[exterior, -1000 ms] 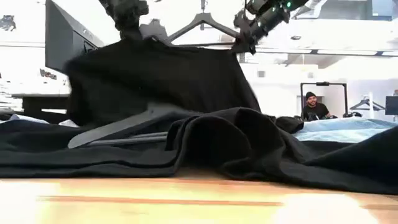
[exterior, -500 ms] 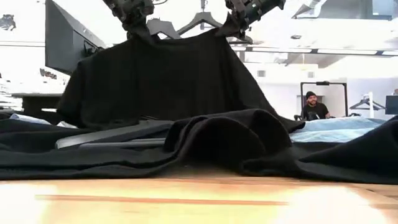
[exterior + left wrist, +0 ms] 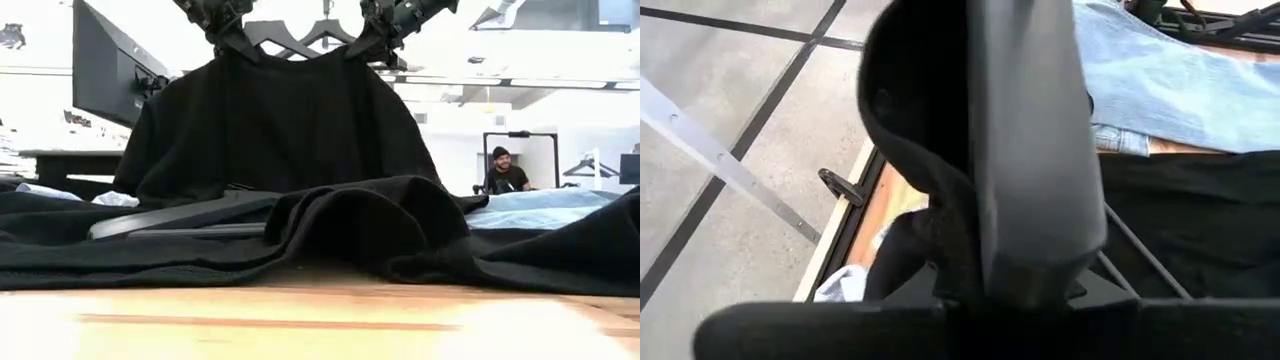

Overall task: Hang clothes
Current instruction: Insert the black shirt on the grey hanger, then hang the black shirt on the rack

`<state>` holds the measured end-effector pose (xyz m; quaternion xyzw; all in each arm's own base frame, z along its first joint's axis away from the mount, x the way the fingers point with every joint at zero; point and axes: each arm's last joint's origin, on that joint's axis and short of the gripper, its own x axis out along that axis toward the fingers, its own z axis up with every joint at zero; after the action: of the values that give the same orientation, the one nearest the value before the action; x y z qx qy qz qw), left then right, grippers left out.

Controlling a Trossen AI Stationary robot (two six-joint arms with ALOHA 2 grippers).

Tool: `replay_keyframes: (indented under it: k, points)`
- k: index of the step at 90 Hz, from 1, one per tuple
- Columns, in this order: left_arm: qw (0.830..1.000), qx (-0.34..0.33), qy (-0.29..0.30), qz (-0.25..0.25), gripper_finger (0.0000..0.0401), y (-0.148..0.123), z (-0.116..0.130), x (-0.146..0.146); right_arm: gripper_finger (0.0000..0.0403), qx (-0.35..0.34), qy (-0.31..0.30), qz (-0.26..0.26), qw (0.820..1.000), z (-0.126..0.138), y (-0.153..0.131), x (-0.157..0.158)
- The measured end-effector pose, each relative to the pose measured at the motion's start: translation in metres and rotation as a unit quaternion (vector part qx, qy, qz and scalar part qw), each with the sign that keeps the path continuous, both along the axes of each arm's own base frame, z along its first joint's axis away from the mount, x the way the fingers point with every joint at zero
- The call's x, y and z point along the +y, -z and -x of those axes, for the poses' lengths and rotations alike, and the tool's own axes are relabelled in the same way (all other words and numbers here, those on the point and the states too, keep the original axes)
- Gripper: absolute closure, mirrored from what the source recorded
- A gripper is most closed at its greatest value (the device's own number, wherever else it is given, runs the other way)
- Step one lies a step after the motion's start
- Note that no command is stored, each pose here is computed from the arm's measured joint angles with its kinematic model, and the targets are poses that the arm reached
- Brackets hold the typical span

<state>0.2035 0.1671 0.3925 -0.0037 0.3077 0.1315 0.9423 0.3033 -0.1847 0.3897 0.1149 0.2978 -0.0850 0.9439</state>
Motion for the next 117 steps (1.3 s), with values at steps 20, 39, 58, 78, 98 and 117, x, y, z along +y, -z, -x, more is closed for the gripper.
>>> replay_keyframes:
  k: [20, 39, 58, 78, 98, 117]
  points:
    - [1.0, -0.014, 0.005, -0.022, 0.0377, -0.014, 0.002, -0.001, 0.015, 0.0, -0.02, 0.033, 0.999, 0.023, -0.046, 0.004]
    - [0.997, -0.04, 0.042, -0.042, 0.0377, -0.038, 0.006, -0.008, 0.0128, -0.036, -0.011, 0.08, 0.996, 0.038, -0.077, 0.0]
    - [0.997, -0.033, 0.06, -0.042, 0.0377, -0.043, 0.01, -0.012, 0.0127, -0.008, -0.051, 0.099, 0.994, 0.036, -0.072, 0.006]
    - [0.997, -0.032, 0.069, -0.032, 0.0377, -0.042, 0.01, -0.013, 0.0131, 0.035, -0.084, 0.098, 0.991, 0.041, -0.064, 0.011]
    - [0.996, -0.038, 0.082, -0.026, 0.0377, -0.042, 0.008, -0.015, 0.0205, 0.032, -0.113, 0.108, 0.987, 0.024, -0.058, 0.016]
    - [0.996, -0.037, 0.085, -0.02, 0.0377, -0.041, 0.007, -0.017, 0.0324, 0.063, -0.133, 0.094, 0.985, 0.0, -0.036, 0.014]
